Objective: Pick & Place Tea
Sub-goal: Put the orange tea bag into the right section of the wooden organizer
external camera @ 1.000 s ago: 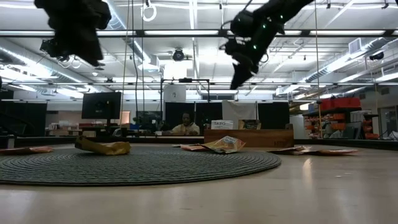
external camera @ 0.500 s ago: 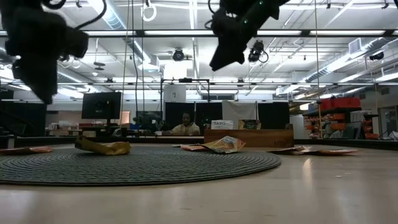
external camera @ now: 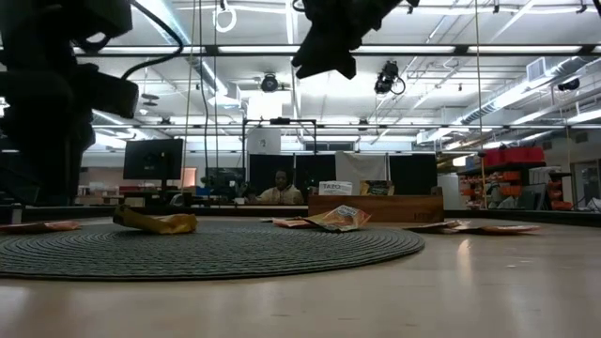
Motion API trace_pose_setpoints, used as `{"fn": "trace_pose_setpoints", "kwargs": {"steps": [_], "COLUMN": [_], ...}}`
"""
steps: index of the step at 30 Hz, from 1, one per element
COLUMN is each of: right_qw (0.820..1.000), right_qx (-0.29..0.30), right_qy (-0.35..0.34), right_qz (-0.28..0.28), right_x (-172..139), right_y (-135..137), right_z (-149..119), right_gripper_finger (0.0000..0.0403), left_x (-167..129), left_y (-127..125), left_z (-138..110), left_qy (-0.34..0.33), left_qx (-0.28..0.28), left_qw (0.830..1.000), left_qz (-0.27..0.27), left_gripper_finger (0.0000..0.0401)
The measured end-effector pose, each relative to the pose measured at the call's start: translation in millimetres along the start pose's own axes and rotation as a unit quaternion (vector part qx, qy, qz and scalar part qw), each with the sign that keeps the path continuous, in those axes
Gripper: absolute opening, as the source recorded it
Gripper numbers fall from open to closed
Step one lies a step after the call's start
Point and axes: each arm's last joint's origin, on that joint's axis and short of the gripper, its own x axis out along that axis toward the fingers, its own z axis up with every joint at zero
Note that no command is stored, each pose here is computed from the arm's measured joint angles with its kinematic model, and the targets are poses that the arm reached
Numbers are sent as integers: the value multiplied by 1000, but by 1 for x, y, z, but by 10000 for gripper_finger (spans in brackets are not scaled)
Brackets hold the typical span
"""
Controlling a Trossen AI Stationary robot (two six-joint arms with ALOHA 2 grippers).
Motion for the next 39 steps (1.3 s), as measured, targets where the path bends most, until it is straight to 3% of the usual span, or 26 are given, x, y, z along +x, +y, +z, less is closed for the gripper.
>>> {"fn": "trace_pose_setpoints", "kwargs": {"steps": [11,29,33,39], "right_qw": [999,999,999,999], "right_qx": [37,53,52,44], "right_qy": [-7,-10,-10,-9], "right_qz": [-3,-3,-4,-4], "right_x": [2,3,3,3], "right_y": [17,36,36,36], "right_z": [-2,-5,-5,-5], "right_gripper_finger": [134,134,134,134], "left_x": [17,29,28,28], "left_y": [-2,-2,-2,-3], "left_z": [3,13,12,12], "left_qy": [44,39,42,46], "left_qx": [106,129,125,113], "left_qw": [993,991,991,992], "left_qz": [3,-1,-7,-13], "left_gripper_finger": [248,243,213,129]}}
